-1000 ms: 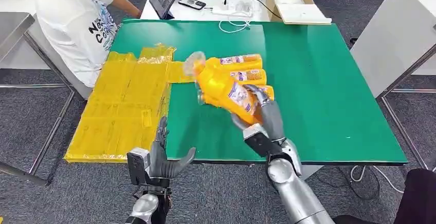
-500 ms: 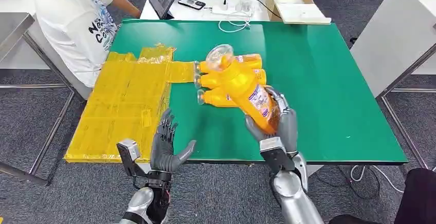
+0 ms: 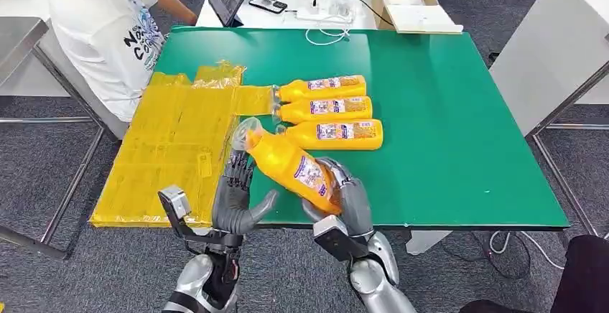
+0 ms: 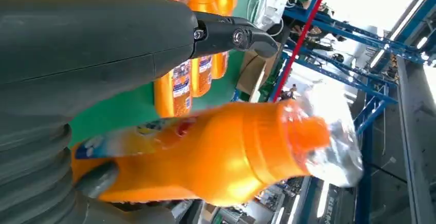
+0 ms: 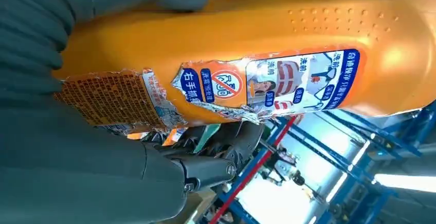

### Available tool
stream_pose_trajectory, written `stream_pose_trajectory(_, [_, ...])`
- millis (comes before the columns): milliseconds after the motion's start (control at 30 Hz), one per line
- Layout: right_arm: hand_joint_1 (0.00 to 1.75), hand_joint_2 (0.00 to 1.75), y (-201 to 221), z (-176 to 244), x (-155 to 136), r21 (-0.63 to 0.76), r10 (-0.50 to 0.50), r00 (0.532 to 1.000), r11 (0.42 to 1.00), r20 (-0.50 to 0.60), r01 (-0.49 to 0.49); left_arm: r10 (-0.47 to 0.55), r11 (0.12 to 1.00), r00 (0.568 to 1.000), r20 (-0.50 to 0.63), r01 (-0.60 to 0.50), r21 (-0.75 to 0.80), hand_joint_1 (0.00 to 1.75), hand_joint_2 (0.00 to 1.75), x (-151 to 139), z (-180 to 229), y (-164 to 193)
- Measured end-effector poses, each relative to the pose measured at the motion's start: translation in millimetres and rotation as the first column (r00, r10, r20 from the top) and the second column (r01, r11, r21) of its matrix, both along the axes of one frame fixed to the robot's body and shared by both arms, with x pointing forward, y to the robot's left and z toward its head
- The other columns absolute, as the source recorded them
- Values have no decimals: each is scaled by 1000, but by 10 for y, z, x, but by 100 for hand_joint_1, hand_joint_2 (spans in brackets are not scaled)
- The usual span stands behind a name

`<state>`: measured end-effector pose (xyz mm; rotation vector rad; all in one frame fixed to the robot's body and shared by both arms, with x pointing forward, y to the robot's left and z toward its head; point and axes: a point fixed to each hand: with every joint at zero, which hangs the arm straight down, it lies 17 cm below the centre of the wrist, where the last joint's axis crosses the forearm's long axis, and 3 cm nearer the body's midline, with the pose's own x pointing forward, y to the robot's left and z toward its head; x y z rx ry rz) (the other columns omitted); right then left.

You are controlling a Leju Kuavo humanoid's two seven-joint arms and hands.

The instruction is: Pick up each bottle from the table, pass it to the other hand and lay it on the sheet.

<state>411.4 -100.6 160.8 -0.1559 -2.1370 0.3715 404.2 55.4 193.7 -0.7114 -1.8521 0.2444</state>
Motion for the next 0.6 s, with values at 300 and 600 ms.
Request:
stream_pose_trajectory(300, [175, 175, 61, -77, -10, -9, 11, 1000, 1000, -19, -11, -6, 1000, 1000, -1, 6, -8, 0, 175, -1, 7, -2])
stream_pose_trajectory(600, [175, 175, 374, -330, -16, -73, 46, 997, 996, -65, -51, -31, 999, 1000, -5, 31, -15, 0, 175, -7, 17, -51])
